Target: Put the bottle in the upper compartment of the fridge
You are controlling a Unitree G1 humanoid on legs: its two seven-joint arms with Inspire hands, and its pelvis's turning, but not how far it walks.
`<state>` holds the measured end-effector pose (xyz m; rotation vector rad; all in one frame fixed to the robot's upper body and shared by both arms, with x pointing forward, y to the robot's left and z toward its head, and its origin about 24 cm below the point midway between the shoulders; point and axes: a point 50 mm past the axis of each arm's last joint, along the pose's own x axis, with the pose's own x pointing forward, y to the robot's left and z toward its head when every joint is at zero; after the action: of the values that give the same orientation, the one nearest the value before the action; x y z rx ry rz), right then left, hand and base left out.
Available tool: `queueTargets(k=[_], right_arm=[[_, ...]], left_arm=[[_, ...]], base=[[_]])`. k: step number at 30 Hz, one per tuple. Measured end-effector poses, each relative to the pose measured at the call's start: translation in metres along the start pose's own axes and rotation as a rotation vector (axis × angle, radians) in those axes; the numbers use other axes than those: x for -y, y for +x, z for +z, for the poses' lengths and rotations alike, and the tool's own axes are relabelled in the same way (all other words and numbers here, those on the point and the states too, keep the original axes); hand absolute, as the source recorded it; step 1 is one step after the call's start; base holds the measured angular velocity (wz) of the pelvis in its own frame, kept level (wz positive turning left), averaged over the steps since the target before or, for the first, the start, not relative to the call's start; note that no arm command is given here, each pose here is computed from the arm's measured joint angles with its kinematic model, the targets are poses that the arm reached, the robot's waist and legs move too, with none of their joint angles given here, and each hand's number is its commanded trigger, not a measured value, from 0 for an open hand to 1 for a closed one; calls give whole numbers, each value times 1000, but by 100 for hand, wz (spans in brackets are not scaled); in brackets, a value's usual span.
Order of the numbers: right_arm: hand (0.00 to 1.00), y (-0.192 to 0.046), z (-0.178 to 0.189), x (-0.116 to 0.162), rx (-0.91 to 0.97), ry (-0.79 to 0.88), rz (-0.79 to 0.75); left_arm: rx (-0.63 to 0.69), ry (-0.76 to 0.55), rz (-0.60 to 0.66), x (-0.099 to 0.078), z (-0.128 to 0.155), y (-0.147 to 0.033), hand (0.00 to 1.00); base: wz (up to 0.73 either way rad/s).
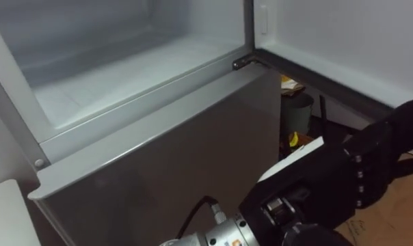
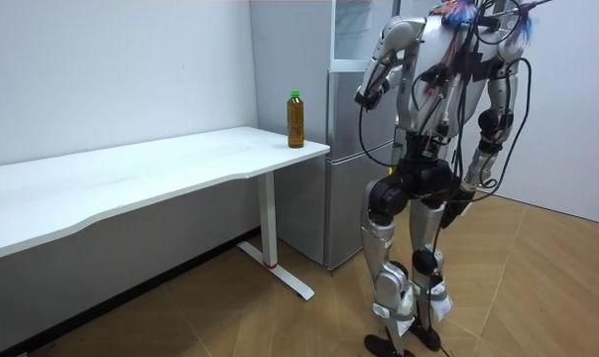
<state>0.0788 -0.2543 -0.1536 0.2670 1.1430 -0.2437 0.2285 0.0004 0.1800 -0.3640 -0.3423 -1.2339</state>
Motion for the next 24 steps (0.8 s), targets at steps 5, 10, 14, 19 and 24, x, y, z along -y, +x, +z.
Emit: queueTargets(k=[5,10,14,19,24], right_arm=[[0,0,-1,0,-2,-2,1],[0,1,0,-1,0,-3,-7],[0,3,3,-7,-7,-42,7],[0,4,3,-11,-11,-53,18],[0,3,-5,-12,-36,-53,20]], left_arm=[[-34,-9,24,-7,-7,-3,0],[-34,-11,24,-7,-7,-3,0],[-36,-11,26,-7,-7,-4,0],[-50,3,44,-10,-8,-7,0],[-61,-16,126,-16,-15,-25,0]], base=[[11],[18],[32],[28],[13]])
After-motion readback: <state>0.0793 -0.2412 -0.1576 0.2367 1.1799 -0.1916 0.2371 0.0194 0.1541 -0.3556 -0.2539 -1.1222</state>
